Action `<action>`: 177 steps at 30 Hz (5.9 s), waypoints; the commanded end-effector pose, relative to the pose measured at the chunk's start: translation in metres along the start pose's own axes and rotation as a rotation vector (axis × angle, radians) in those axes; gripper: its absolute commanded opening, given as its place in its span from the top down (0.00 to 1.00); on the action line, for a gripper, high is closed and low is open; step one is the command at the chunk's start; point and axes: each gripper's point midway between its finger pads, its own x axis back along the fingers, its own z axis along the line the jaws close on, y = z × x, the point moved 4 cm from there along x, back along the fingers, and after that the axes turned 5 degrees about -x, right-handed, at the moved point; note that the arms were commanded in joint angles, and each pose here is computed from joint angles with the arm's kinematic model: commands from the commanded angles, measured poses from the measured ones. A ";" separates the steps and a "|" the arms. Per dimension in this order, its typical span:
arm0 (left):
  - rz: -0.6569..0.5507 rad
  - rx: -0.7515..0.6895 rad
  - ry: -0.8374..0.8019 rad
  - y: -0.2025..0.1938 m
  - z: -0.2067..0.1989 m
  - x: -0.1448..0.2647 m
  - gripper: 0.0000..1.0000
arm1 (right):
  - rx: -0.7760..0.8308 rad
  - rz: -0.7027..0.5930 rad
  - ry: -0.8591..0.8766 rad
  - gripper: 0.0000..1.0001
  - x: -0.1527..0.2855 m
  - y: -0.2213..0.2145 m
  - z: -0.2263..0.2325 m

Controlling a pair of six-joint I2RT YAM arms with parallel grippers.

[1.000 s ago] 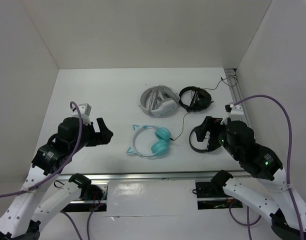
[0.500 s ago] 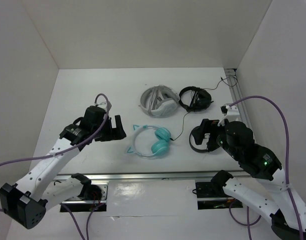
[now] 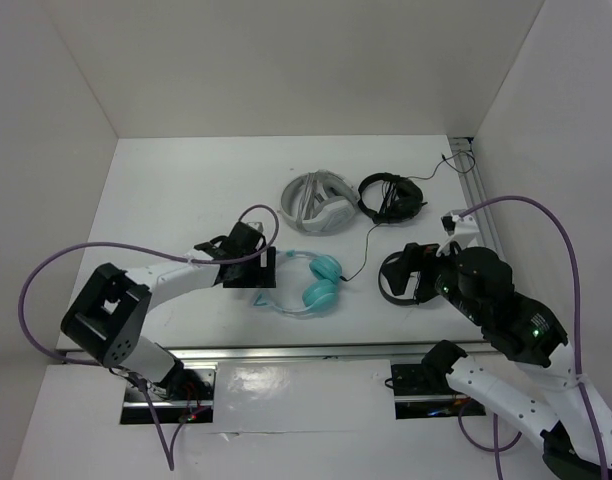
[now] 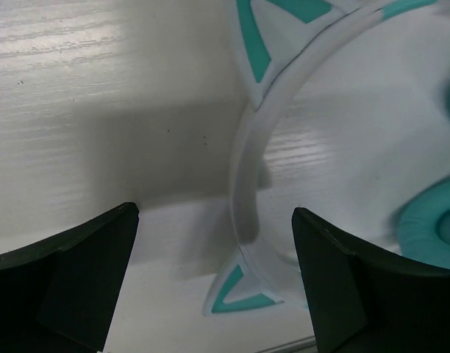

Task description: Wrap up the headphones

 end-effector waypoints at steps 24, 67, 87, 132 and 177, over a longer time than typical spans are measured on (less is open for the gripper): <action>0.046 -0.025 0.338 -0.032 0.007 -0.034 1.00 | 0.008 -0.082 0.094 0.00 0.011 0.014 0.011; -0.600 -0.002 0.219 0.044 0.049 0.373 1.00 | 0.531 -0.104 0.537 0.08 -0.137 0.068 0.139; -0.607 0.057 0.301 0.050 0.058 0.369 1.00 | 0.340 -0.105 0.566 1.00 -0.180 0.020 0.104; -0.304 -0.766 -0.392 -0.001 -0.101 0.229 1.00 | 0.568 0.017 0.456 1.00 -0.077 -0.005 0.157; -0.747 -0.558 -0.795 0.005 -0.097 0.357 1.00 | 0.438 -0.075 0.740 0.39 -0.180 -0.073 0.202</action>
